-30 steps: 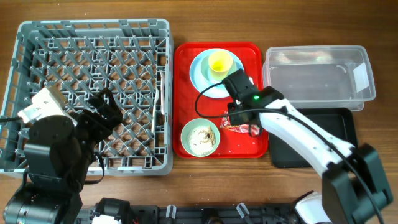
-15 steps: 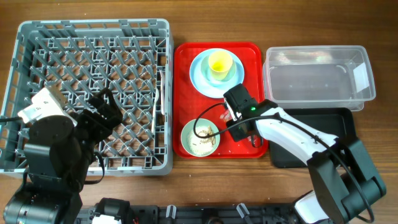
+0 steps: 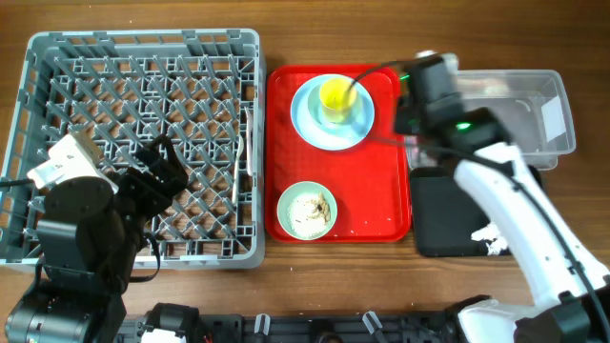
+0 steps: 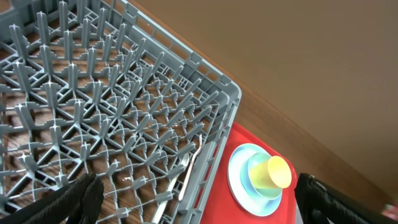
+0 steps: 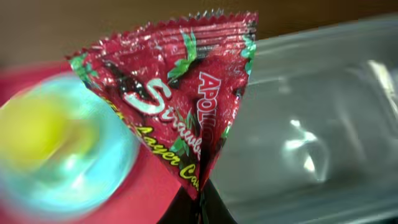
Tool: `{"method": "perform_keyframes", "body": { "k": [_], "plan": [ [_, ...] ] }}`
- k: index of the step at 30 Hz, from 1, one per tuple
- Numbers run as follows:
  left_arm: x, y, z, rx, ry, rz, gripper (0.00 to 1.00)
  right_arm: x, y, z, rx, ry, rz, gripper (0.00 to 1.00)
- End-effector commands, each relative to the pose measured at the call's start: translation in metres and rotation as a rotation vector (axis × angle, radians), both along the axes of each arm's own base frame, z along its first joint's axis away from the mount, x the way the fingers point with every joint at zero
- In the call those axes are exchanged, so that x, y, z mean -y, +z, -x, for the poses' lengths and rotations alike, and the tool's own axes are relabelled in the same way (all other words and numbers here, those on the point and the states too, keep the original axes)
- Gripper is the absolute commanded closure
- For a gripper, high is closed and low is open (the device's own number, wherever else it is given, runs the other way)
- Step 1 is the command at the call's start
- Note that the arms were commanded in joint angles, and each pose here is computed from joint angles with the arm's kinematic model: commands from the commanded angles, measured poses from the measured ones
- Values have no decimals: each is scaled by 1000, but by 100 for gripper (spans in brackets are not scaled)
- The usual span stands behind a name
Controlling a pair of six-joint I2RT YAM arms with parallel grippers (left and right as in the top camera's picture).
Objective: Sort waste into correct bins and load items into the dishwasher rack
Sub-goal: 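Carry the wrapper into the clear plastic bin and release it, then pick the tissue off the black tray and drop it into the clear bin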
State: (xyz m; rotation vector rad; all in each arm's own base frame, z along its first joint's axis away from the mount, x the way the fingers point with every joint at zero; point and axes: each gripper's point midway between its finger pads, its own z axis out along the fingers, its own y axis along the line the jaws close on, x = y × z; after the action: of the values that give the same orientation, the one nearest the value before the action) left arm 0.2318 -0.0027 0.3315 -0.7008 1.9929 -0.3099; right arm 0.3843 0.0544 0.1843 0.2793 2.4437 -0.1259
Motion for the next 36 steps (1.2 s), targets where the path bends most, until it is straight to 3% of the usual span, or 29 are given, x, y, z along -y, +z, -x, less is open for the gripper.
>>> {"method": "perform_keyframes", "body": {
  "k": [1, 5, 6, 7, 8, 12, 15, 17, 18, 21, 24, 26, 32, 33, 36],
  "plan": [
    [-3, 4, 0, 12, 17, 7, 0, 54, -44, -16, -26, -257, -87, 96],
    [-3, 4, 0, 12, 17, 7, 0, 71, -93, -36, -95, -281, -240, 92],
    [-3, 4, 0, 12, 17, 7, 0, 70, -101, -38, -113, -272, -288, 72],
    [-3, 4, 0, 12, 17, 7, 0, 68, -103, -40, -120, -259, -332, 61],
    [-3, 4, 0, 12, 17, 7, 0, 70, -100, -40, -114, -260, -354, 56],
    [-3, 4, 0, 12, 17, 7, 0, 75, -36, -44, 7, -230, -435, 45],
    [-3, 4, 0, 12, 17, 7, 0, 79, 33, -28, 167, -212, -423, 12],
    [-3, 4, 0, 12, 17, 7, 0, 85, 67, -2, 231, -231, -388, 8],
    [-3, 4, 0, 12, 17, 7, 0, 92, 78, 20, 235, -268, -354, 0],
    [-3, 4, 0, 12, 17, 7, 0, 117, 82, 75, 189, -418, -235, 0],
    [-3, 4, 0, 12, 17, 7, 0, 122, 52, 116, 56, -524, -217, 0],
    [-3, 4, 0, 12, 17, 7, 0, 122, 24, 130, -26, -568, -214, 14],
    [-3, 4, 0, 12, 17, 7, 0, 139, -63, 172, -87, -954, -228, 30],
    [-3, 4, 0, 13, 17, 7, 0, 140, -73, 174, -82, -984, -233, 37],
    [-3, 4, 0, 12, 17, 7, 0, 151, -92, 184, -48, -1068, -189, 72]
  ]
}}
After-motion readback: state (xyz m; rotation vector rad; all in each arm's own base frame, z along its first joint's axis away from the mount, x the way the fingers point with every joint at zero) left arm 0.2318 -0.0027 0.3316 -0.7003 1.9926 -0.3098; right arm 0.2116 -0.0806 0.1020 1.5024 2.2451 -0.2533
